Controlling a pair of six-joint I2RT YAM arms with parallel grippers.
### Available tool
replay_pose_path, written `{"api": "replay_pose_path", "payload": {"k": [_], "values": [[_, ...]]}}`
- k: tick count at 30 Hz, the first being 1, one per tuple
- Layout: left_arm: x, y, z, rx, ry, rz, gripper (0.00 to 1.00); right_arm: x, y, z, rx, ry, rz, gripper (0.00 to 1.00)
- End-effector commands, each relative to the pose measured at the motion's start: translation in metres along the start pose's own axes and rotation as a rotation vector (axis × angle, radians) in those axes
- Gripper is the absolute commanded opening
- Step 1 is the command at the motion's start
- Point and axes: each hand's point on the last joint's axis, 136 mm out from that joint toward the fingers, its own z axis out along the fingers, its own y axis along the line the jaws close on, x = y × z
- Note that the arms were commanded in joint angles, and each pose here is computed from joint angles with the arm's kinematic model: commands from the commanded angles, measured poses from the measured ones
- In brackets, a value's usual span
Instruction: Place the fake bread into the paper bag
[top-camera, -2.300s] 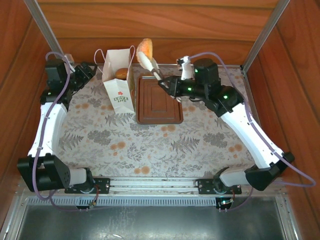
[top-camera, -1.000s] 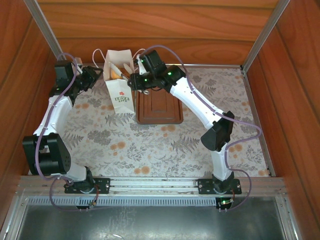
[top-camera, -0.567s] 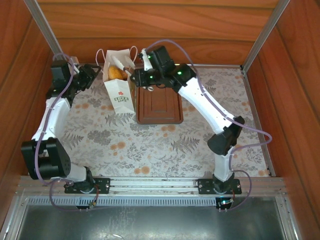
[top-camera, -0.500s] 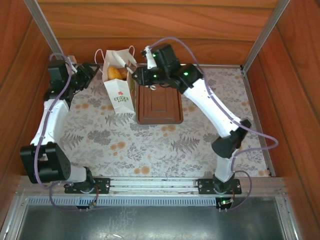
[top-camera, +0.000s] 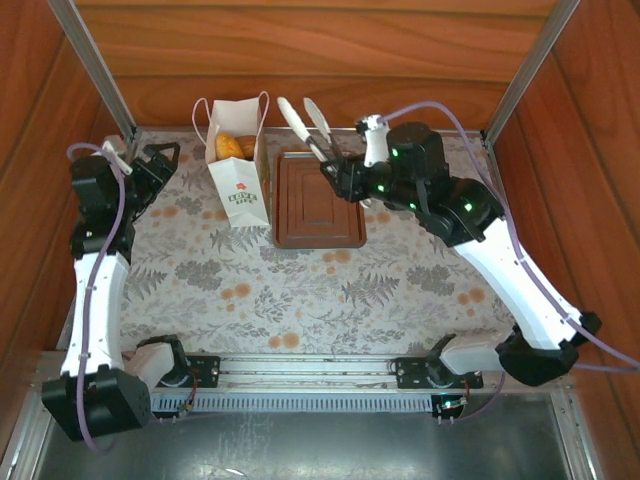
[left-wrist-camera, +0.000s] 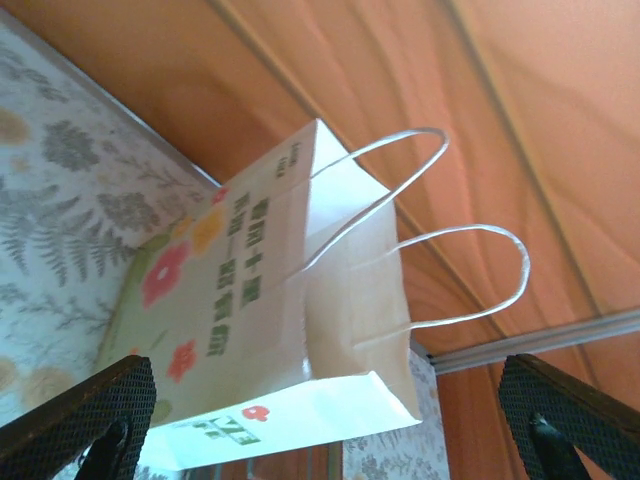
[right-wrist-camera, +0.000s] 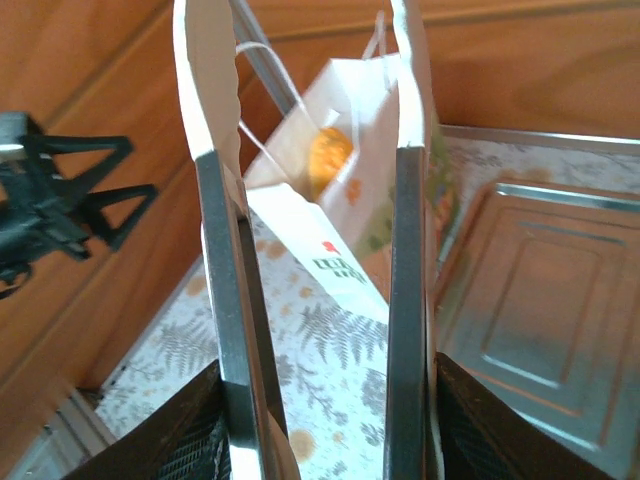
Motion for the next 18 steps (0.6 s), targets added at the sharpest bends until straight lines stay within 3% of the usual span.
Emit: {"api": "replay_pose_path", "payload": {"k": [1, 8, 18], "values": [[-0.001, 0.013, -0.021, -0.066, -0.073, -0.014, 0.98, 0.002, -0.029, -0.014, 0.118, -0.06, 0.002, 0.5], [0.018, 0.037, -0.047, -0.138, -0.117, -0.007, 1.0, 0.058, -0.078, -0.009, 0.282, 0.007, 0.011, 0.5], [0.055, 0.079, -0.051, -0.211, -0.076, -0.079, 1.0, 0.136, -0.127, 0.044, 0.387, 0.138, -0.035, 0.49]]}}
